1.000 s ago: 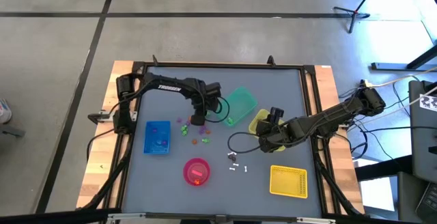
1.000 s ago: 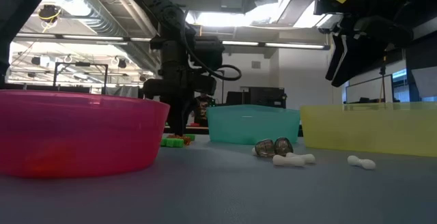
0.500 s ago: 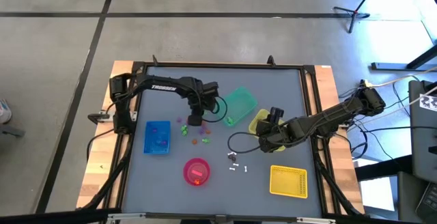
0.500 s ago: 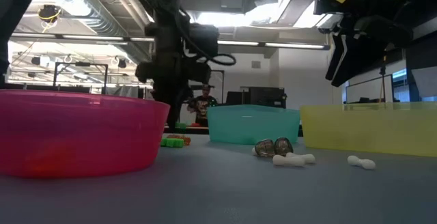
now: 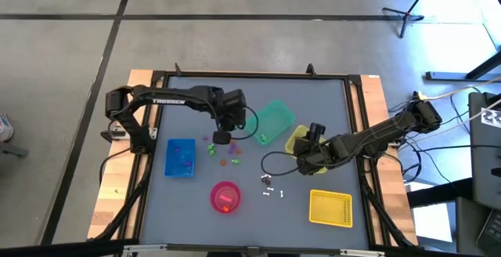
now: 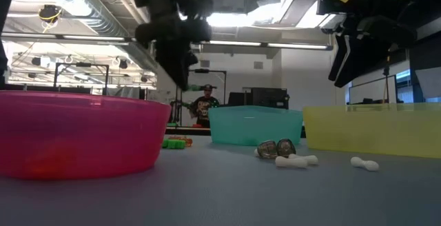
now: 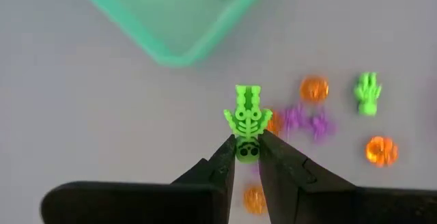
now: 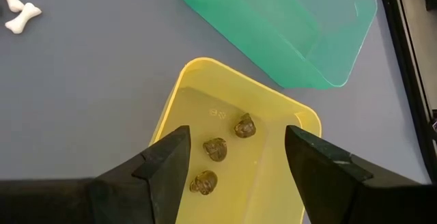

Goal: Sort Halloween decoration
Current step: Put the green skeleton toy into the green bin, then put the white bone toy into the yellow bin

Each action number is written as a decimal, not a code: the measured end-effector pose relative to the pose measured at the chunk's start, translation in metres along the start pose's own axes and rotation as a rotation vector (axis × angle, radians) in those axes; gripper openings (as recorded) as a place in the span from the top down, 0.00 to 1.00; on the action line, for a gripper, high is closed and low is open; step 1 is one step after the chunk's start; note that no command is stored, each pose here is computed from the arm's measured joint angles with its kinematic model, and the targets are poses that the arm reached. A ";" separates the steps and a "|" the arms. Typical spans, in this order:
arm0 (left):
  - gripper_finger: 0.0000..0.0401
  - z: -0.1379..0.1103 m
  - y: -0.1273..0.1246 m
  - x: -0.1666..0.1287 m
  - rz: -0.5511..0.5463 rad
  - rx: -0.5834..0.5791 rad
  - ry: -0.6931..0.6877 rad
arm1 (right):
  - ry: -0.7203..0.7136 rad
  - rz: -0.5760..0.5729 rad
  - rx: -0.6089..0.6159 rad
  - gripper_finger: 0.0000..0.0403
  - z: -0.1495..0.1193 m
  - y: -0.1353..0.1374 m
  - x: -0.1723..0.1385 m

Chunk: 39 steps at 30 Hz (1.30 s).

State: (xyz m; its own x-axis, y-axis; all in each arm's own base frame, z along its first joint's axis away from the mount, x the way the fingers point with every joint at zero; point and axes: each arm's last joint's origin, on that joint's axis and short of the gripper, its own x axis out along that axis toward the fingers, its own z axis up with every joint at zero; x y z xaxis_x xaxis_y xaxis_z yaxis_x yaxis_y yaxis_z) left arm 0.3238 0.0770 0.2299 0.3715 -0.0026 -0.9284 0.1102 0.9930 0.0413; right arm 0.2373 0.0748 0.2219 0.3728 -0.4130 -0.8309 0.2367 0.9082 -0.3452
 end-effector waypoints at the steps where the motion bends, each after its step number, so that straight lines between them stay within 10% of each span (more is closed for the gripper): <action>1: 0.88 0.003 -0.001 -0.002 0.008 0.008 -0.030 | 0.001 0.000 0.000 0.41 0.000 0.000 0.000; 15: 0.88 0.049 0.005 -0.017 0.166 0.075 -0.504 | -0.009 0.004 0.006 0.41 0.001 0.000 0.000; 39: 0.66 0.052 0.009 -0.016 0.258 0.051 -0.510 | -0.017 0.008 0.011 0.41 0.002 0.001 0.000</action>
State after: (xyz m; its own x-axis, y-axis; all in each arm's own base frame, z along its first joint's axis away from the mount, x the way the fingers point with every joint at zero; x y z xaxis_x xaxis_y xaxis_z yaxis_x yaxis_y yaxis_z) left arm 0.3667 0.0798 0.2642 0.7885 0.1706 -0.5909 -0.0037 0.9621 0.2728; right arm 0.2391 0.0755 0.2224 0.3896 -0.4066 -0.8264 0.2434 0.9108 -0.3333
